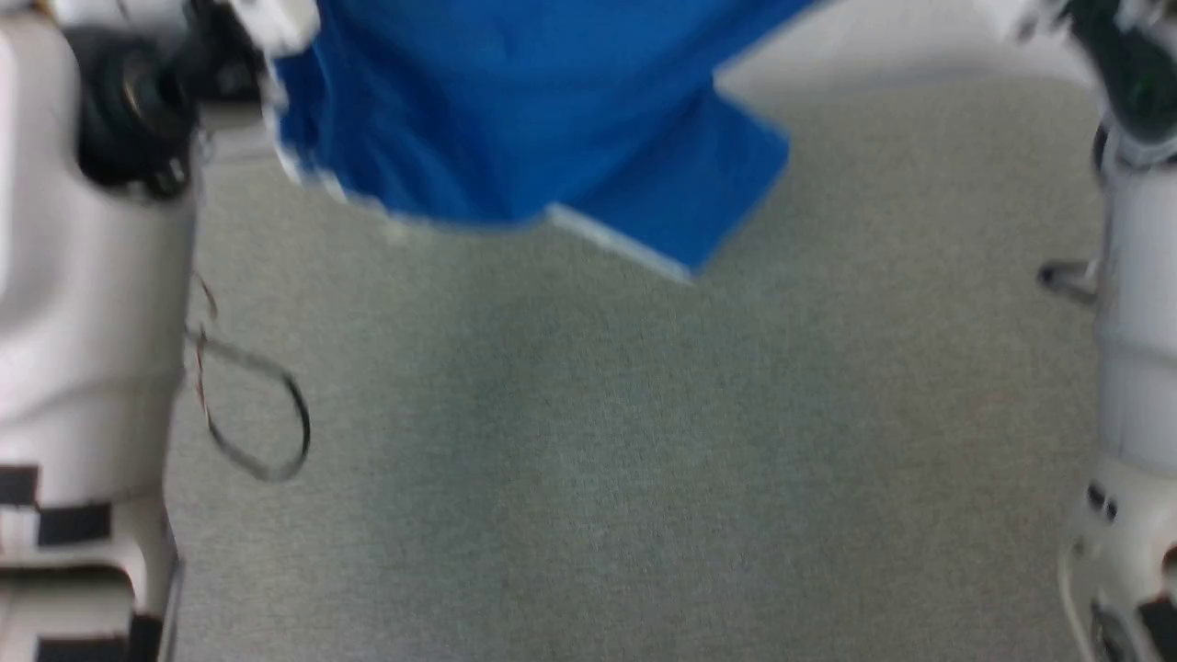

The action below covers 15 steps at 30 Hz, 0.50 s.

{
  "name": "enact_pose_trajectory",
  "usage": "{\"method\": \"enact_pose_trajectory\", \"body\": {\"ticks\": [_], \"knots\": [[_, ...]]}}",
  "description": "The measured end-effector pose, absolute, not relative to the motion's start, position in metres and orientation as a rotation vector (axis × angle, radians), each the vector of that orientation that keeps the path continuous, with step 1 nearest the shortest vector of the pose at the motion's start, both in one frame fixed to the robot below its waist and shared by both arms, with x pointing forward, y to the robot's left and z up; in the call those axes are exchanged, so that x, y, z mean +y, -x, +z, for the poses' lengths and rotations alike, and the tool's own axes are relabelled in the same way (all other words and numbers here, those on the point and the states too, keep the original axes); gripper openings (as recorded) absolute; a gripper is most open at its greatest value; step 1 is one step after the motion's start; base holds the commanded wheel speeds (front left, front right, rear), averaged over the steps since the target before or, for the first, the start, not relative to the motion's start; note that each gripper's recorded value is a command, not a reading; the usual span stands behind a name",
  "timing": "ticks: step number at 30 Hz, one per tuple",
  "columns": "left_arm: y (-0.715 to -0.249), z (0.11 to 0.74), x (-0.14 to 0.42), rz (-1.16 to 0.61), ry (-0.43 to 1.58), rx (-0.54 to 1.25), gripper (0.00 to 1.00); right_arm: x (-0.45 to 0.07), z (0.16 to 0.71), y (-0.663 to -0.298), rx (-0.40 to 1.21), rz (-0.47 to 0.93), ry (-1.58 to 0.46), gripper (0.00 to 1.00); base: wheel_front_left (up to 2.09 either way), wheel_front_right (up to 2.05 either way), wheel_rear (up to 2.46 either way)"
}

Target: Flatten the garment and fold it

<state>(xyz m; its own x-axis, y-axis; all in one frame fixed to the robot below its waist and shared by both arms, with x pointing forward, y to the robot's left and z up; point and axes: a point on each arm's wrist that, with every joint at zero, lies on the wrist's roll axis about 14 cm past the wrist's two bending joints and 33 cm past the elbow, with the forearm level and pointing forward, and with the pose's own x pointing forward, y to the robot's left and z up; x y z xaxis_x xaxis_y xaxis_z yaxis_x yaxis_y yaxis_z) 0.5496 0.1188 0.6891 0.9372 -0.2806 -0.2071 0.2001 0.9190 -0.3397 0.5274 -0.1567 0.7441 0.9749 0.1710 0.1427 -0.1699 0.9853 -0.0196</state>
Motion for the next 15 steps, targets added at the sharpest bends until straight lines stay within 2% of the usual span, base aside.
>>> {"method": "enact_pose_trajectory", "body": {"ticks": [9, 15], "knots": [[-0.624, 0.721, 0.117, -0.232, 0.305, 0.035, 0.00, -0.165, 0.752, -0.603, -0.199, 0.098, 0.092, 0.00, 0.00, 0.00, 0.00], [-0.672, 0.691, 0.118, -0.225, 0.328, -0.038, 0.00, -0.170, 0.710, -0.655, -0.172, 0.071, 0.108, 0.00, 0.00, 0.00, 0.00]]}}
